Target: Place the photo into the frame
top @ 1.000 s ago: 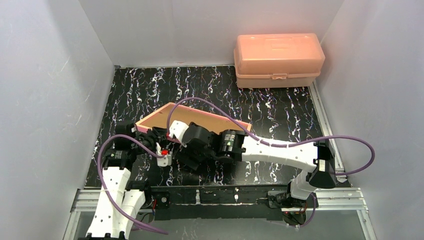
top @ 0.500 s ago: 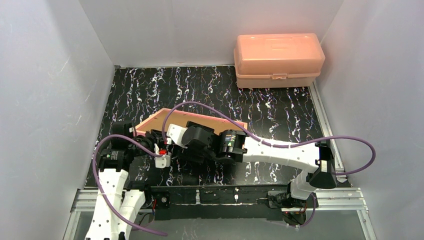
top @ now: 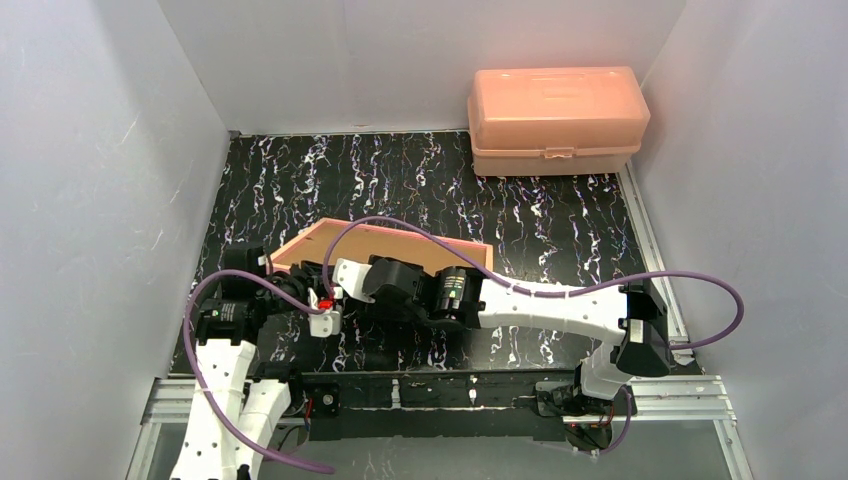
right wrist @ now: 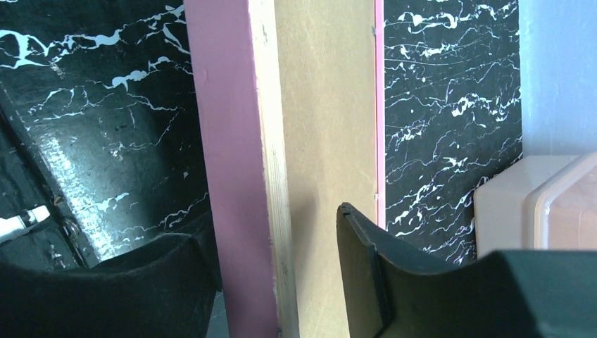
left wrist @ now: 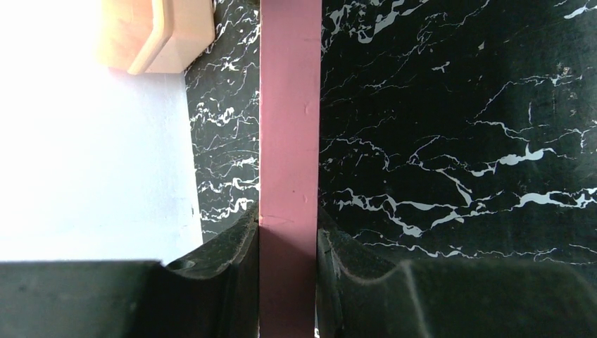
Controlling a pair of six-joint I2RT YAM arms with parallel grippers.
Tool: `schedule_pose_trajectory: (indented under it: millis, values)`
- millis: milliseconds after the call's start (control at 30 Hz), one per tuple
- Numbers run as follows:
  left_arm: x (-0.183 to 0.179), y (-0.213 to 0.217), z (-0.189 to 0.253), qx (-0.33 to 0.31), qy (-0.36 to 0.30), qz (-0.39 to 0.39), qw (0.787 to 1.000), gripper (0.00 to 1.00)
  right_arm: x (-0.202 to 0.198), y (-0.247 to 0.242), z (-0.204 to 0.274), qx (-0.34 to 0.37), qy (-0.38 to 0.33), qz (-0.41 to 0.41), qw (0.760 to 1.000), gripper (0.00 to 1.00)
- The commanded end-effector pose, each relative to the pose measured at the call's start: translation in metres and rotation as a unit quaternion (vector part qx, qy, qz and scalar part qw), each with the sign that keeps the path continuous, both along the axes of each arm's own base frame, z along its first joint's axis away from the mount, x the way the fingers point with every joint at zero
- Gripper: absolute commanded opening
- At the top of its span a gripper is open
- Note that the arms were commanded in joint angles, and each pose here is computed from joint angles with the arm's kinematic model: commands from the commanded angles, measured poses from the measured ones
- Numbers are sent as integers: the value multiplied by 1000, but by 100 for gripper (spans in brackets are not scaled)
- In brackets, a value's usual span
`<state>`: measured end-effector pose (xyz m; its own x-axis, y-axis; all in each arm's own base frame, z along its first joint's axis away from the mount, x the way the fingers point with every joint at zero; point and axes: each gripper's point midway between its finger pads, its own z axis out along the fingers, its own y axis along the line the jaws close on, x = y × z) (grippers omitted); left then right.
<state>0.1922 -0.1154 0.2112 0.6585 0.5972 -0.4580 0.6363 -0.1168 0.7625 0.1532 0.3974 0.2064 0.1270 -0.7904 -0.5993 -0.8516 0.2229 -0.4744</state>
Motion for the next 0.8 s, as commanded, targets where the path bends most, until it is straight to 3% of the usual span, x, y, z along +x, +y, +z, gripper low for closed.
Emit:
schedule_pose_trajectory:
  millis: [0,100,267,433,467,500,700,733,767]
  values:
    - [-5,-10,32,-33,-30,-22,999,15,10,4,5,25,-26,-2,999,64]
    - [-5,-11,33,-35,-29,-22,999,14,14,3,8,29,-30,-4,999,61]
    - [-2,-11,35,-42,-25,-15,999,18,16,5,29,56,-41,-8,998,38]
    - [5,-11,43,-56,-30,-7,998,43,19,3,44,70,-48,-15,996,22]
    - [6,-12,45,-60,-29,-5,998,61,18,2,49,75,-49,-16,996,19]
    - [7,-12,47,-63,-28,-2,998,69,19,2,52,78,-50,-18,996,18]
    - [18,-11,68,-104,-7,34,994,77,26,2,64,83,-57,-44,994,4]
    - [25,-10,74,-113,-6,44,993,94,27,3,66,83,-56,-48,994,3]
    - [27,-9,78,-123,5,57,991,98,29,4,67,83,-53,-52,994,4]
